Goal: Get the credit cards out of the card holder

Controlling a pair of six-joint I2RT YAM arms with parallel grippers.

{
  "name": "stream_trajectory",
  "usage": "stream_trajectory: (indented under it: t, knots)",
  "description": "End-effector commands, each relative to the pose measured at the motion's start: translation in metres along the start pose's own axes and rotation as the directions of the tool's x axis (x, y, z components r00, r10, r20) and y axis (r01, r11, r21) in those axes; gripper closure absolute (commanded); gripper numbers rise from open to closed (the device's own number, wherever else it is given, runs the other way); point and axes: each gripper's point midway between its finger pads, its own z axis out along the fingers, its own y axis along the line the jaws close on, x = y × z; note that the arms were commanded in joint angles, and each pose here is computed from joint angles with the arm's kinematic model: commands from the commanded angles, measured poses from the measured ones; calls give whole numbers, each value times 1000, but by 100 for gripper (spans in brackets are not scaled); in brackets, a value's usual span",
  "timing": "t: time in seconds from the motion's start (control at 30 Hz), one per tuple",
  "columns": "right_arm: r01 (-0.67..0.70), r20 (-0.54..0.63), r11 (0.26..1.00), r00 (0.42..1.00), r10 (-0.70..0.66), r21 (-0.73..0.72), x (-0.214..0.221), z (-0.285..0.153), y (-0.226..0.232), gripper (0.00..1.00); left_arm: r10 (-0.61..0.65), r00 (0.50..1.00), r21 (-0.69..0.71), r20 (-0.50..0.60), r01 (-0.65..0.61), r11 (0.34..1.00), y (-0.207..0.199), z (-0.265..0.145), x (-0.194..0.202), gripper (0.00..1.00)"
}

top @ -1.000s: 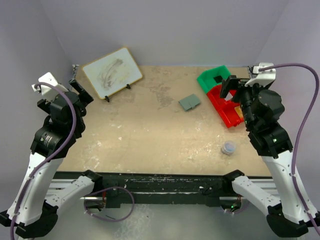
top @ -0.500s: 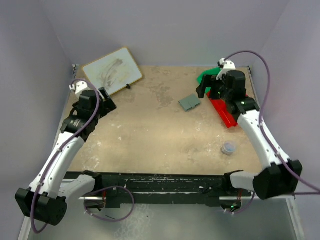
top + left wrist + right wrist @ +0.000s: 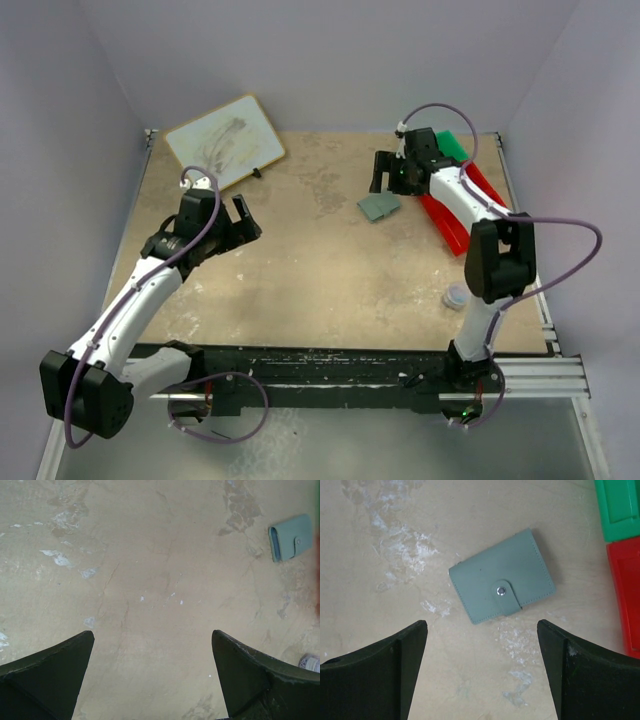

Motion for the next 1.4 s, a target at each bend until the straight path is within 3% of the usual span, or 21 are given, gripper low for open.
stream_trajectory:
  t: [0.0,0.03,0.33,0.5,0.67,1.07,1.37]
  knots:
    - [-20,11,1000,1000,20,13,-29,9,7,12,14,1000,87,28,-16,996,-17,-9,-6,0]
    - [-18,-5,999,1000,18,30,-29,16,4,17,17,999,92,28,-19,996,-18,-9,-6,0]
    - [30,-65,987,998,-20,158,-23,58,-23,28,42,999,88,35,-45,995,-16,-18,-8,0]
    - [50,-21,982,999,-47,183,-15,62,-32,28,38,998,64,53,-41,997,-12,-21,-11,0]
    - [96,-179,978,982,-62,185,22,85,-42,30,35,998,61,53,-38,997,-13,-19,-13,0]
    - [158,-124,972,976,-181,-175,60,55,16,40,38,999,56,27,-39,998,-14,-10,-10,0]
    - [309,-38,843,931,-362,-441,101,11,111,41,27,1000,100,-15,-26,995,-21,1,1,1]
